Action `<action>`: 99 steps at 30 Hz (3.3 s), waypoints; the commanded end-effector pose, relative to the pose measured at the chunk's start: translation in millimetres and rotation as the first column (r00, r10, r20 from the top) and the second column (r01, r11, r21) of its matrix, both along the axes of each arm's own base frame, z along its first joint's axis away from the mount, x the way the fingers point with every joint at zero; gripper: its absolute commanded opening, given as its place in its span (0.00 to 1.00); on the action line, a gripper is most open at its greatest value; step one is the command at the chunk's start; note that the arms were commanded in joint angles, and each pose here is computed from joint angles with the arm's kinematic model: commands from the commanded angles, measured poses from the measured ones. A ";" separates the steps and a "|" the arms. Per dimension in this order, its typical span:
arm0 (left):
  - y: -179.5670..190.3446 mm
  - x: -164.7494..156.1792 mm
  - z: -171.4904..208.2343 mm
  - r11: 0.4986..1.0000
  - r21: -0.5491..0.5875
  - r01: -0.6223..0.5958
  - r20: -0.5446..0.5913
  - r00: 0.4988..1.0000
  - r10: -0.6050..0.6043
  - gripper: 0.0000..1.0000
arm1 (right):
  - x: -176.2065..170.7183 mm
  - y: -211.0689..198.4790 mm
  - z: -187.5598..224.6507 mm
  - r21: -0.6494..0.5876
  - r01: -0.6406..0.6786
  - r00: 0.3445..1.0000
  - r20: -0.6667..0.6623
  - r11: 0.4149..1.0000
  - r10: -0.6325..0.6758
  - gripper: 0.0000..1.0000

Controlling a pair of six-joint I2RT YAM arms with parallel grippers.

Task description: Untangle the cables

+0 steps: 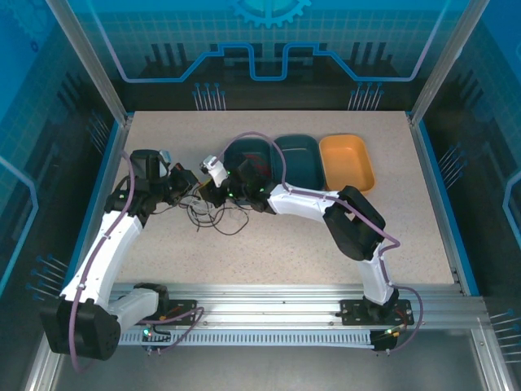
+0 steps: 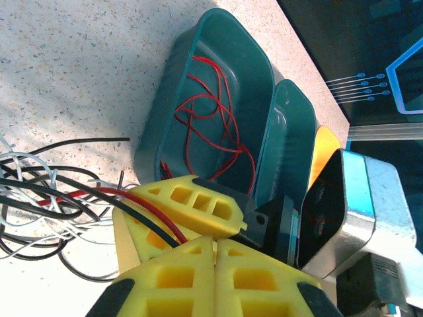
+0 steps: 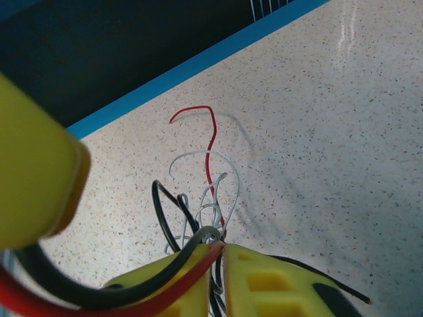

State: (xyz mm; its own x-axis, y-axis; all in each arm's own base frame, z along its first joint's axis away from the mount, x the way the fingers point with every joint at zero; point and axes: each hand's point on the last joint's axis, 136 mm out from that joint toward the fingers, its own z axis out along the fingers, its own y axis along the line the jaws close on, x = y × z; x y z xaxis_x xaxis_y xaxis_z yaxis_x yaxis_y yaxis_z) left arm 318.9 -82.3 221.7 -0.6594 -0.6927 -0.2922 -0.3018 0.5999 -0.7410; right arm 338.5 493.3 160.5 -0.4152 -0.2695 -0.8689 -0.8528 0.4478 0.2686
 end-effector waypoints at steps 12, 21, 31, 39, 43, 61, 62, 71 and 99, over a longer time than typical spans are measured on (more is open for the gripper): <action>18.9 1.4 -15.3 0.998 -0.022 -0.056 -0.044 0.998 0.055 0.44 | -52.5 -23.2 32.5 0.057 -0.075 0.992 -0.096 0.996 0.080 0.00; 40.3 -17.1 -50.7 0.990 0.062 -0.129 -0.138 0.981 0.136 0.87 | -58.4 -44.9 26.5 0.004 0.033 0.972 -0.234 0.999 -0.031 0.00; 59.1 -50.1 -82.9 0.970 0.083 -0.228 -0.188 0.952 0.240 0.99 | -43.3 -36.9 74.4 0.020 0.040 0.977 -0.212 0.999 -0.035 0.00; 71.5 -57.3 -74.5 0.963 0.050 -0.263 -0.141 0.953 0.268 0.99 | -39.9 -38.1 111.5 0.052 0.010 0.984 -0.178 0.999 -0.001 0.00; 55.3 -56.2 -75.9 0.979 -0.029 -0.202 -0.135 0.971 0.196 0.99 | -39.7 -32.4 136.9 0.086 -0.023 0.989 -0.143 0.996 0.035 0.00; 50.7 -68.8 -112.9 0.961 -0.092 -0.259 -0.208 0.949 0.236 0.99 | -24.6 -31.9 253.1 0.126 -0.033 0.996 0.082 0.992 0.023 0.00; 51.5 -68.3 -113.1 0.961 -0.090 -0.262 -0.206 0.949 0.240 0.99 | -23.8 -35.2 261.1 0.125 -0.024 0.994 0.107 0.992 0.011 0.00; 52.5 -70.9 -113.3 0.966 -0.066 -0.249 -0.204 0.951 0.231 0.99 | 0.3 -79.4 298.7 0.088 0.129 0.958 0.246 0.988 -0.147 0.00; 52.3 -75.4 -117.1 0.965 -0.065 -0.253 -0.209 0.949 0.235 0.99 | 114.8 -180.9 241.4 0.009 0.433 0.886 0.177 0.901 -0.428 0.00</action>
State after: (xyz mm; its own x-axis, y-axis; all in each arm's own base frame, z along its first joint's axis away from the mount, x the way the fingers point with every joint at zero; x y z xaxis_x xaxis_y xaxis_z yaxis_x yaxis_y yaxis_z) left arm 248.0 -32.7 111.6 -0.5086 -0.8554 -0.0982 -0.5645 0.4174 -0.7121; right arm 441.1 317.5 404.2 -0.3425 -0.1448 -0.9283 -0.6192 0.7779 0.1071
